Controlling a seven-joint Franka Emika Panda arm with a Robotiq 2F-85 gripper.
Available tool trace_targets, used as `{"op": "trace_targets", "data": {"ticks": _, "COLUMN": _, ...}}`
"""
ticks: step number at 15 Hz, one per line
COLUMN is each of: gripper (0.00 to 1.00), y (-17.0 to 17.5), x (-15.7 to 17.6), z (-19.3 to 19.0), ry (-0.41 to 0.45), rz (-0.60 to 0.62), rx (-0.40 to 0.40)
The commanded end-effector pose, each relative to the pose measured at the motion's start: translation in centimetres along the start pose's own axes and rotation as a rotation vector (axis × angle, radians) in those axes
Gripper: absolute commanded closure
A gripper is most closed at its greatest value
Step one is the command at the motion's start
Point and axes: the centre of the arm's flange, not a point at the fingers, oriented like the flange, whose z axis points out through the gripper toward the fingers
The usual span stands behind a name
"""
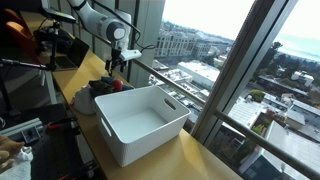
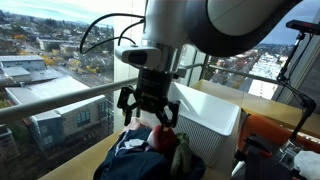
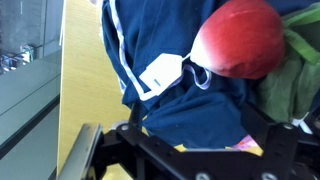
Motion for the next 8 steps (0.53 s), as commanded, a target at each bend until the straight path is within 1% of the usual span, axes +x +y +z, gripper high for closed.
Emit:
{"op": "trace_targets", "data": {"ticks": 1, "gripper": 0.00, "y": -0.3, "x": -2.5, "z": -2.6, "ry": -0.020, "rz": 0.021, "rx": -0.005}}
{"op": "trace_targets", "data": {"ticks": 4, "gripper": 0.00, "y": 0.1, "x": -4.1, "z": -0.5, "ry": -0.018, "rz": 0.050, "rx": 0.025}}
{"op": "trace_targets", "data": {"ticks": 6, "gripper": 0.00, "y": 0.1, "x": -4.9, "z": 1.6, "ry": -0.005, "rz": 0.065, "rx": 0.053}}
{"op": "trace_targets", "data": {"ticks": 8, "gripper": 0.00, "y": -0.2, "x": -5.4, "z": 4.3, "ry": 0.016, "rz": 0.070, "rx": 0.099}}
